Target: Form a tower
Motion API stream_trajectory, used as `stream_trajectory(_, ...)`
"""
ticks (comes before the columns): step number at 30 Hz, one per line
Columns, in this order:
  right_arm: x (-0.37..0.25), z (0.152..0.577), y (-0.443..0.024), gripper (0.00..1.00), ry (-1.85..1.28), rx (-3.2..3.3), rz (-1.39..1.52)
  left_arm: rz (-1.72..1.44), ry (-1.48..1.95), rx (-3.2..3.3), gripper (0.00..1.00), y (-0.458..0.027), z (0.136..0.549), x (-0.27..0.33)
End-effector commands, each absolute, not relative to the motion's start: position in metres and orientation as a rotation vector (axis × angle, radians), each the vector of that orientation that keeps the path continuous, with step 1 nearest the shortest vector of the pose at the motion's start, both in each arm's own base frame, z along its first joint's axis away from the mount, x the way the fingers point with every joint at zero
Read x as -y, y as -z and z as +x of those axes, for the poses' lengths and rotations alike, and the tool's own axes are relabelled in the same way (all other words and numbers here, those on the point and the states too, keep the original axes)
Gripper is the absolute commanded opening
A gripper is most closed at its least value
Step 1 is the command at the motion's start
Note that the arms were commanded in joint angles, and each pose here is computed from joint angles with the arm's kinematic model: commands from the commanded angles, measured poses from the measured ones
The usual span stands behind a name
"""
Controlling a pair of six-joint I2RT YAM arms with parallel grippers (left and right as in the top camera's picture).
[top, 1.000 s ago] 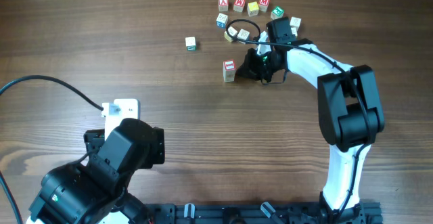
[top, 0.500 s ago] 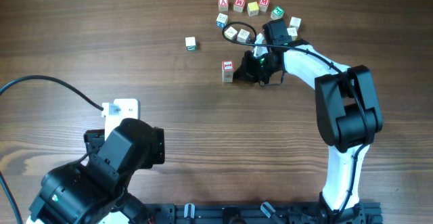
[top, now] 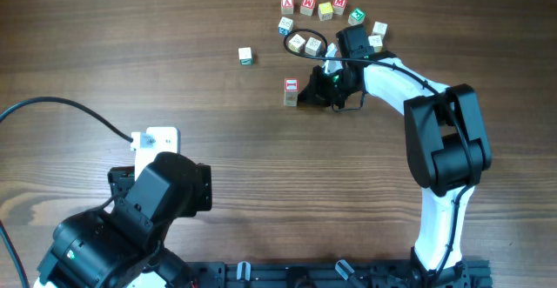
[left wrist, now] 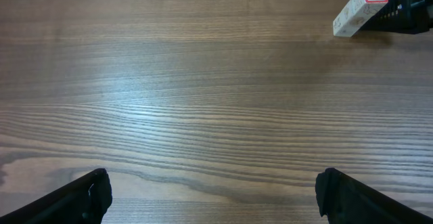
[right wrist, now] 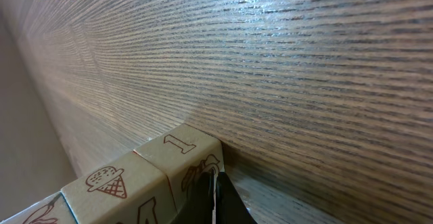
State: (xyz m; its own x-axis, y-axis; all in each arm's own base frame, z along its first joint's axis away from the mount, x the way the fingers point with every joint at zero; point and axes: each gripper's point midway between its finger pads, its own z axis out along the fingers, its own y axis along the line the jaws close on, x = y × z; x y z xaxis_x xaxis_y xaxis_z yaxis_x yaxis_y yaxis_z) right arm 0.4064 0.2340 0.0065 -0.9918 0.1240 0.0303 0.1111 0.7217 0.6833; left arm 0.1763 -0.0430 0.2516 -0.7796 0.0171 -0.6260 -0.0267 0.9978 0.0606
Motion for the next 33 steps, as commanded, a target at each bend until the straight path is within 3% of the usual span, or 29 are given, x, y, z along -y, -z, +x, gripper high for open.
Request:
stream_trajectory(1, -0.237, 0.398, -0.003, 0.04, -1.166, -2.914, 0.164, -0.002, -0.089, -2.458, 1.00, -0.253, 0.177, 0.042)
stream_trajectory(7, -0.213, 0.408, 0.006, 0.04, -0.999, -2.926, 0.236, -0.002, -0.089, -2.458, 1.00, -0.253, 0.177, 0.042)
stream_trajectory(14, -0.180, 0.420, -0.035, 0.04, -0.727, -2.860, 0.354, -0.002, -0.089, -2.458, 1.00, -0.253, 0.177, 0.042)
stream_trajectory(18, -0.185, 0.401, -0.056, 0.04, -0.679, -2.887, 0.331, -0.002, -0.089, -2.458, 1.00, -0.253, 0.177, 0.042)
stream_trajectory(27, -0.207, 0.364, -0.069, 0.04, -0.260, -2.862, 0.322, -0.002, -0.089, -2.458, 1.00, -0.253, 0.177, 0.042)
stream_trajectory(33, -0.208, 0.378, -0.077, 0.04, -0.253, -2.776, 0.378, -0.002, -0.089, -2.458, 1.00, -0.253, 0.177, 0.042)
